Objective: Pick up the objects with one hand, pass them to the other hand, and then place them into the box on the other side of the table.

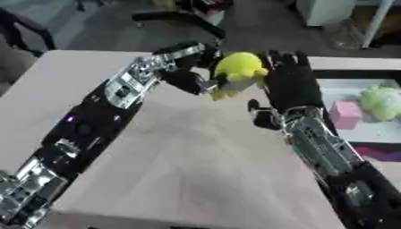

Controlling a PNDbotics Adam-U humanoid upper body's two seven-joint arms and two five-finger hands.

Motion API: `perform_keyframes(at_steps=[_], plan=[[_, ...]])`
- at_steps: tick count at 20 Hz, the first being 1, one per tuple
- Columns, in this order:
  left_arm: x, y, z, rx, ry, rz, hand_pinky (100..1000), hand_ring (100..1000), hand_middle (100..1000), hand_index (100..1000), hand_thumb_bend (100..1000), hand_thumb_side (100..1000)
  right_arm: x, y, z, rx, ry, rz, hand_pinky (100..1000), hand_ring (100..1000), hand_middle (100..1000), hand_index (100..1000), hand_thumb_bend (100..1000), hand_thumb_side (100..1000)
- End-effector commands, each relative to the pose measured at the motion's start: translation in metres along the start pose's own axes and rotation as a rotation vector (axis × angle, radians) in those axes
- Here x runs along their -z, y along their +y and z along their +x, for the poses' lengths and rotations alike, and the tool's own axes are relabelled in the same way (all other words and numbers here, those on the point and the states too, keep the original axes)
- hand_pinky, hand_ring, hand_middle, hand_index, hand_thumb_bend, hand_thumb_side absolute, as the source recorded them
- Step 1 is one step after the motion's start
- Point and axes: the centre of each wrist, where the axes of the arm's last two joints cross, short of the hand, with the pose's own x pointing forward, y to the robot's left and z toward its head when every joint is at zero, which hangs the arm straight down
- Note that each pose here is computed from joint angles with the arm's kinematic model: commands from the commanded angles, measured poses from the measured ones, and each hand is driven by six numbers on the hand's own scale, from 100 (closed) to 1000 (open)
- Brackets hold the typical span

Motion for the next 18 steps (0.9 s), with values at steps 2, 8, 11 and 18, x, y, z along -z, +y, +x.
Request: perform_keyframes(at_steps=[2,8,11,18], plan=[[0.008,0.006,0.011,0.022,-0.026,-0.031,719,426,359,448,100,205,0.001,-0.012,0.005,0.013,-0.026,-0.040,1000,904,926,1000,294,358],[0.005,0.006,0.003,0.031,-0.002,-0.041,718,426,359,448,100,204,-0.001,-0.016,0.005,0.027,-0.030,-0.084,980,876,899,984,279,333],[0.001,0.007,-0.004,0.034,0.018,-0.038,718,427,360,449,100,201,-0.001,-0.015,0.005,0.034,-0.032,-0.088,975,875,896,984,280,339],[-0.009,0.011,-0.020,0.041,0.070,0.000,715,425,358,447,100,200,-0.002,-0.016,0.005,0.038,-0.046,-0.094,974,873,897,986,294,343]])
